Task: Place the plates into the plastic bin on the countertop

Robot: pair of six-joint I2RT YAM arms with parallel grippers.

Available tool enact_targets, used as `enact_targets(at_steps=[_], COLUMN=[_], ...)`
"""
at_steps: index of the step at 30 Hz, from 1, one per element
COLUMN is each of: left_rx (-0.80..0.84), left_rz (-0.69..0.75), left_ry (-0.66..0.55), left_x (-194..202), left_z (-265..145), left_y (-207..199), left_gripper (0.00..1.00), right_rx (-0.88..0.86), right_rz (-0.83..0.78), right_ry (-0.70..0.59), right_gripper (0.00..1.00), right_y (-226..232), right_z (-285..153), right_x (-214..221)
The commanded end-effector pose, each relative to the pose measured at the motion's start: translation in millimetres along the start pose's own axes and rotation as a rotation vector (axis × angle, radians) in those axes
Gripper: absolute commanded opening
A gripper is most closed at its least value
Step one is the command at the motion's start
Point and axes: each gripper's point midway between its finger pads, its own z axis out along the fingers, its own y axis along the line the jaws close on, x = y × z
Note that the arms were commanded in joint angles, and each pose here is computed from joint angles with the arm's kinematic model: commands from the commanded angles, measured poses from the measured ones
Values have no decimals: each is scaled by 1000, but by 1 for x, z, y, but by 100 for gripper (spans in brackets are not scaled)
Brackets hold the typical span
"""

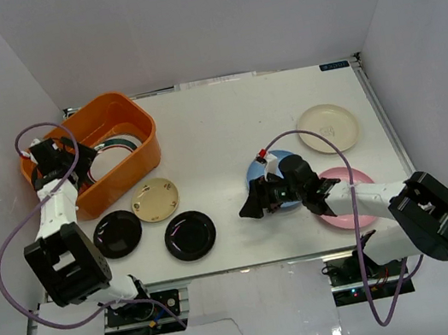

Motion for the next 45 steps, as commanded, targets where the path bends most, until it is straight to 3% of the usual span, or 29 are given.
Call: enact_targets(at_steps=[1,8,11,13,16,18,20,21,24,27,30,33,40,45], left_rx=[99,232,320,417,582,669,675,663,646,650,624,595,546,534], left_rz=[28,27,67,130,221,269,317,341,462,561,628,676,736,783], left_ry=[-171,-308,-335,-295,-162,-32,101,129,225,245,286,308,354,392], left_x=[-34,-16,-8,16,80,134,195,215,281,316,349,374,413,437], left_z=[-48,-98,-125,-140,-163,-175,-174,-172,-170,-173,-158,-140,-108,-88], left_y=[-29,-38,-57,-82,-123,-142,-147,-148,-160,-179,-191,-199,-201,-201], left_gripper=[98,98,98,98,93,91,88,88,87,87,85,84,80,78], right_rx=[17,187,300,402,498,558,698,782,1016,1102,1082,1072,953,913], right_rz=[-14,-87,-102,-46,78,119,155,175,266,418,525,638,669,693], right_ry=[-86,-185,-271,-328,-460,-551,-667,-712,-785,-833,-856,-776,-732,-737], right_gripper=[73,51,32,16,11,14,27,39,60,61,63,63,63,55], right_y=[5,-8,-25,-54,-95,-112,-139,-156,-206,-244,-271,-300,-320,-326], right_z=[9,-7,-28,-52,-100,-130,-172,-192,-246,-283,-285,-266,-239,-227], right_x=[-25,-66,-93,-110,-134,-145,-160,-163,-155,-139,-128,-110,-128,-121])
